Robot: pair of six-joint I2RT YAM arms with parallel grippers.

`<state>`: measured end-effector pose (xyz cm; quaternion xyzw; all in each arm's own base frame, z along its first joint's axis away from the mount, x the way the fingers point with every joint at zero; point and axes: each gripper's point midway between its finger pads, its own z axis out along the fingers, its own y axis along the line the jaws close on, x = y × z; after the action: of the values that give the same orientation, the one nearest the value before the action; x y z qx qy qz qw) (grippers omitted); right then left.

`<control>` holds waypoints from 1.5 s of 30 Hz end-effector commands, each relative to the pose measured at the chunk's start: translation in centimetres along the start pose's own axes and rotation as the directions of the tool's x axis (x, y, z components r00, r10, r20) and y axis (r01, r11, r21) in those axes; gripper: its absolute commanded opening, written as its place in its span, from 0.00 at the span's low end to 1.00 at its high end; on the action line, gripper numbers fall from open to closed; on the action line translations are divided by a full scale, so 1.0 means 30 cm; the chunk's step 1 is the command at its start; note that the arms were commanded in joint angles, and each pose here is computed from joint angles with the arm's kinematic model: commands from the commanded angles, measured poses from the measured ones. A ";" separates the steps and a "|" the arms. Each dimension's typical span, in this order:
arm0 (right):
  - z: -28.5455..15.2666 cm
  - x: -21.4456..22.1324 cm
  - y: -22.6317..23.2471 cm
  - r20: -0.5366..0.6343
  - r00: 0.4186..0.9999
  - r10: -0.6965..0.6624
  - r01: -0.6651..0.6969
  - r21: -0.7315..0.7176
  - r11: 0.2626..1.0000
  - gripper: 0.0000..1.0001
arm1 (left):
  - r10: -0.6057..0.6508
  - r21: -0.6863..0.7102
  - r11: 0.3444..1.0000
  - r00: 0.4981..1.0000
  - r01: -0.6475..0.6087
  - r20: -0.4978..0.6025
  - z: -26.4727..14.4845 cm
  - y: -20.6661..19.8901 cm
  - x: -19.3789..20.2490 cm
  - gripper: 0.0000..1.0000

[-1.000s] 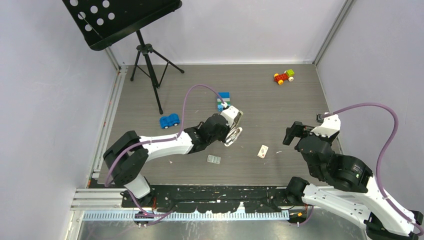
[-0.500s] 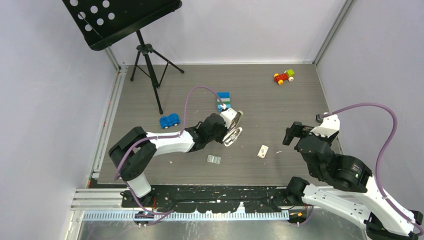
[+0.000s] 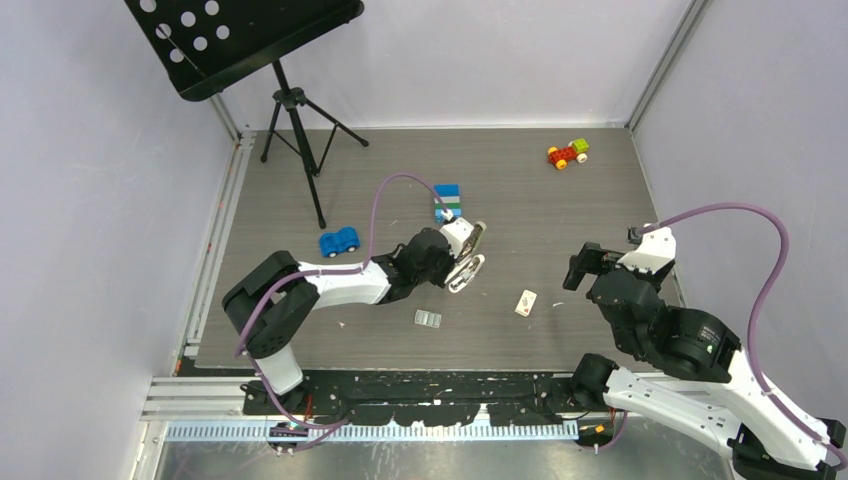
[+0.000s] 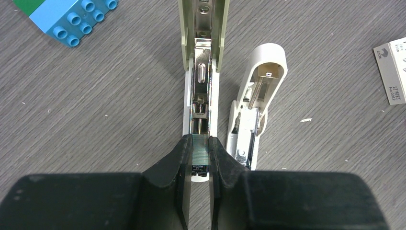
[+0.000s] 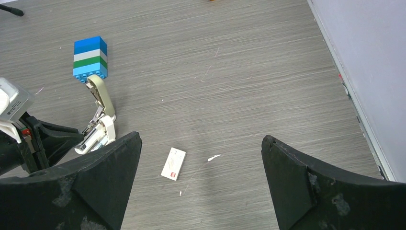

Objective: Load the staples into the stapler

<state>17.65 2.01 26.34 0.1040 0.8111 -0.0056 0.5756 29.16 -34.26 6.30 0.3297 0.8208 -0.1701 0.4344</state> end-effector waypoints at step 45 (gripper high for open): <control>0.013 -0.006 0.023 0.002 1.000 -0.003 0.003 0.005 1.000 1.00 | 0.023 0.022 0.999 1.000 -0.024 0.020 0.005 0.011 -0.016 0.00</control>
<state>17.76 2.39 26.05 0.0973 0.8155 -0.0073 0.5705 29.21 -34.27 6.61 0.3430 0.8141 -0.1781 0.4335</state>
